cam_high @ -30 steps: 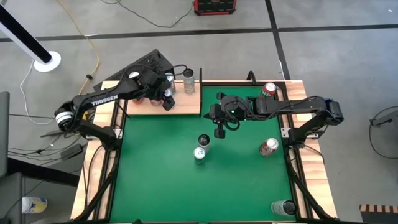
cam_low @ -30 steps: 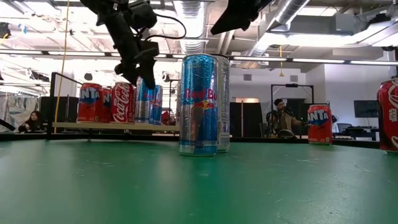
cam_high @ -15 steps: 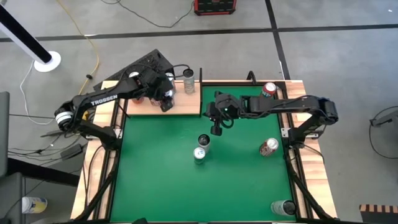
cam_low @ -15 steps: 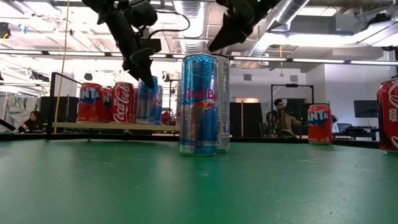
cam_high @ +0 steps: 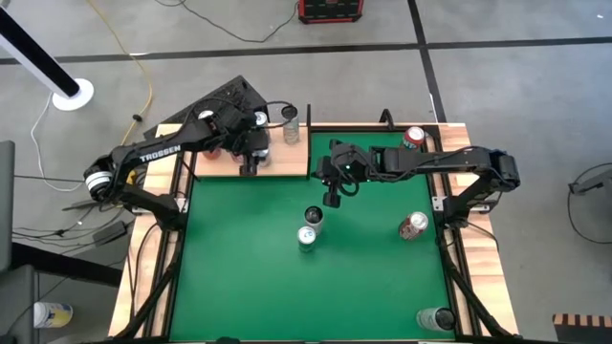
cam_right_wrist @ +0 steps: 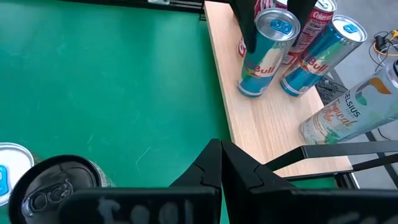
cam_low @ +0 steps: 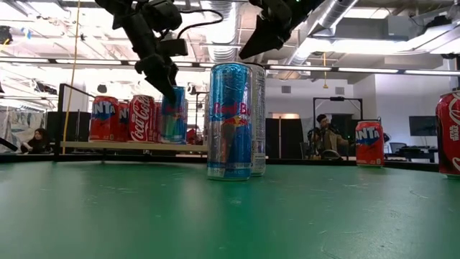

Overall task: Place canned beverage on shelf
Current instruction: Put the left blue soda can on the shelf aligned with the other blue soda can

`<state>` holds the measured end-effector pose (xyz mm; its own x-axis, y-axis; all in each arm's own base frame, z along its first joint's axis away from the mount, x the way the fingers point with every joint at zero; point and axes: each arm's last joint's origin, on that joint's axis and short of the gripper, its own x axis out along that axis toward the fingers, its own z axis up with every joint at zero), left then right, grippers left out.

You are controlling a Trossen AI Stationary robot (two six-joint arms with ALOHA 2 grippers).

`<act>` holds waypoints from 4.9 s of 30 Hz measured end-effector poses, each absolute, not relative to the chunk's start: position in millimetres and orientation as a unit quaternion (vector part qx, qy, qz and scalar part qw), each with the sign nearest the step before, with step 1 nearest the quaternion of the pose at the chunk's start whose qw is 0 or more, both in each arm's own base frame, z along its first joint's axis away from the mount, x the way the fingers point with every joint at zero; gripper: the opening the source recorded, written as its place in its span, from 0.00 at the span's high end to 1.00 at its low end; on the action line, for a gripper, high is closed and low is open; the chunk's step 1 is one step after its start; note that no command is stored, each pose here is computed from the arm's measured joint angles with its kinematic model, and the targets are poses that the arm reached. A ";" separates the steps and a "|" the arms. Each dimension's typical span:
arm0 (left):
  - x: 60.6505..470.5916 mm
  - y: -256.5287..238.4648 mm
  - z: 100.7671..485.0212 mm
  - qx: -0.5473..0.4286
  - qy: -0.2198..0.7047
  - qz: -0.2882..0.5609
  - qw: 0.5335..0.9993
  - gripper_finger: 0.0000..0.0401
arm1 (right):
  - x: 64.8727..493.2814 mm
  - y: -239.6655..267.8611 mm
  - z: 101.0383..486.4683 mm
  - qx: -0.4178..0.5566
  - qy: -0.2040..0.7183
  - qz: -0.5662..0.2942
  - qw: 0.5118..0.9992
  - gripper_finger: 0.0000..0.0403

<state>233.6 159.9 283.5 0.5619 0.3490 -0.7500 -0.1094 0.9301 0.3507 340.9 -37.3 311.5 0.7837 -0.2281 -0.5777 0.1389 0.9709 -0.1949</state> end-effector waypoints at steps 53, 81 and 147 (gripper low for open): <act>244.2 132.6 334.6 0.058 0.438 0.080 0.894 0.41 | 340.4 -35.1 310.4 -0.068 0.320 -0.083 0.941 0.94; 234.9 161.4 297.8 0.072 0.490 0.191 0.847 1.00 | 340.8 -31.2 310.4 -0.065 0.319 -0.079 0.942 0.94; 236.4 173.5 297.3 0.067 0.491 0.209 0.843 1.00 | 340.4 -25.6 309.3 -0.037 0.323 -0.081 0.942 0.94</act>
<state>236.4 173.5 297.3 0.4304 0.4183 -0.7999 -0.2867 0.9036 0.3183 340.4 -25.6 309.3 0.7784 -0.1769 -0.6023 0.1294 0.9841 -0.1218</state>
